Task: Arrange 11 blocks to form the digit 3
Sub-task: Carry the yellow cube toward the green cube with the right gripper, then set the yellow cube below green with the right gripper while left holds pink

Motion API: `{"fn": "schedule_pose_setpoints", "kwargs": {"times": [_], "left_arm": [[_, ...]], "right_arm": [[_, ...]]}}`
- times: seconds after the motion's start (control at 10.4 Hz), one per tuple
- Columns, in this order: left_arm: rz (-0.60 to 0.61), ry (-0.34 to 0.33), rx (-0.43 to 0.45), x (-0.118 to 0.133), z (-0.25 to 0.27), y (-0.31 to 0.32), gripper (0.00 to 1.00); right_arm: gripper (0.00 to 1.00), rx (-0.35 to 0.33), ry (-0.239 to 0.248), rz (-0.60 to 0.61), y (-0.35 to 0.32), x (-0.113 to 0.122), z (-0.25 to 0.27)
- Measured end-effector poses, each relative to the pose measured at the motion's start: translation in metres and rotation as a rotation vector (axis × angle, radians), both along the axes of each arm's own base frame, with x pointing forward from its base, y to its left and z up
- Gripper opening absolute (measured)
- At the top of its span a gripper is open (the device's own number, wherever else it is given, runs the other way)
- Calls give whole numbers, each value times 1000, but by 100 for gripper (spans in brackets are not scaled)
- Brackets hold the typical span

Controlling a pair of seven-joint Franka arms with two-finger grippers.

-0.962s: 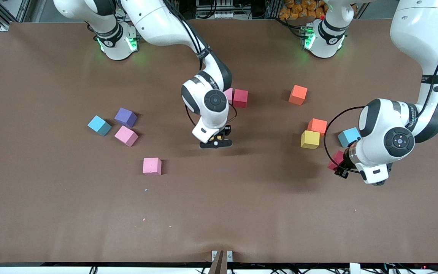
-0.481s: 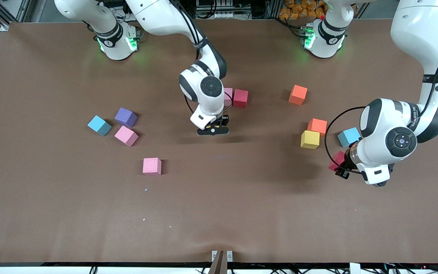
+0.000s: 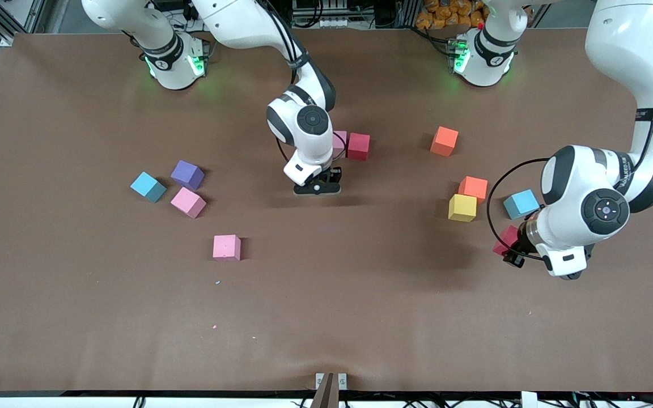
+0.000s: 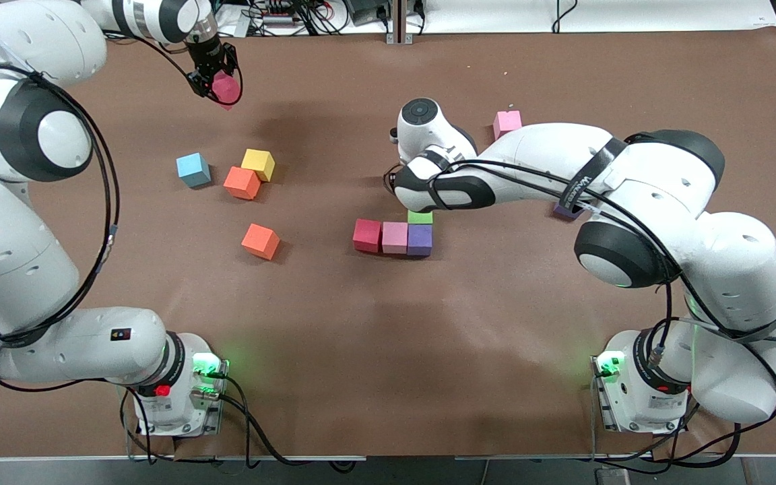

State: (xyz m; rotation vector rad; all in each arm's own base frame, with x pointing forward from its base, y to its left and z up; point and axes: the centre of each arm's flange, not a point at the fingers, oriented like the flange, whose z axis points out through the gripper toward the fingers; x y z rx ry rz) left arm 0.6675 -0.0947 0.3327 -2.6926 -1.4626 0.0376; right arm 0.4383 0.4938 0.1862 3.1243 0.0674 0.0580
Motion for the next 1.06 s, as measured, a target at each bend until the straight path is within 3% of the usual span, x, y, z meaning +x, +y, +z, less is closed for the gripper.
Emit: {"fn": "schedule_pose_setpoints", "kwargs": {"times": [1.06], "left_arm": [[-11,-9,1,2,12,-6,62]], "right_arm": [[61,-8,10,-20,-1,-2,-1]]}}
